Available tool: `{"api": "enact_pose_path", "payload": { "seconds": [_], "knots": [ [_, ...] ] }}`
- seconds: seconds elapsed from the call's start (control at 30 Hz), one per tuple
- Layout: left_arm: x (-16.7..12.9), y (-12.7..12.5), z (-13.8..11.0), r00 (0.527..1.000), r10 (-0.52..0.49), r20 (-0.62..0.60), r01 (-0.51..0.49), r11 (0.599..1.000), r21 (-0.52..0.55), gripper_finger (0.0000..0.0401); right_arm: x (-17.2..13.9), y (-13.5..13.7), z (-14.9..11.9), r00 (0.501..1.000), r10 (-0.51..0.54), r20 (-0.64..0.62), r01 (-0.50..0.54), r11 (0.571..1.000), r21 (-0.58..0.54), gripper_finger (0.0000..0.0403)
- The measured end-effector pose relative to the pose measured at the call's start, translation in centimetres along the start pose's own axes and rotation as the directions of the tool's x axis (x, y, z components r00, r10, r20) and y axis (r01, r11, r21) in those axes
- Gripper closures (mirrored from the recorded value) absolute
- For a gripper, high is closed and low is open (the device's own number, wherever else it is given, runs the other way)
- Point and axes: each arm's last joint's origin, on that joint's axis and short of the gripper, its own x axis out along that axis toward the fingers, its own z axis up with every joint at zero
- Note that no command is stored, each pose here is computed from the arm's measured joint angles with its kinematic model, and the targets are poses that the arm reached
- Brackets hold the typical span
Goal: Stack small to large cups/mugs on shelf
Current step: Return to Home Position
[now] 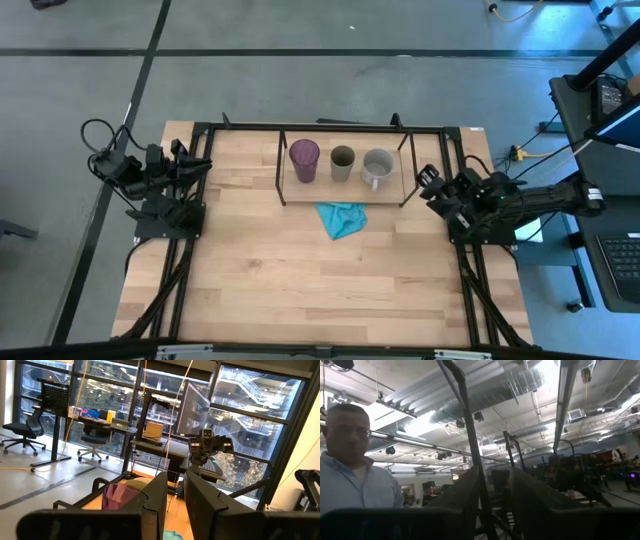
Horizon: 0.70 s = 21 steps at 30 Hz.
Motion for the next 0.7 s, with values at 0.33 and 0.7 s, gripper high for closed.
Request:
{"api": "enact_pose_path", "payload": {
  "seconds": [0.33, 0.7],
  "knots": [
    [0.0, 0.0, -0.2, 1.0, 0.001, -0.012, -0.001, 1.0, 0.011, 0.0341, -0.9, 0.4, 0.8, 0.997, -0.069, 0.02, 0.07, 0.998, -0.006, 0.0291],
    [0.0, 0.0, -0.3, 0.999, -0.021, -0.026, 0.021, 1.0, 0.006, 0.0341, -2.2, 0.8, 1.5, 0.986, -0.163, 0.035, 0.163, 0.987, -0.005, 0.0291]
  ]
}}
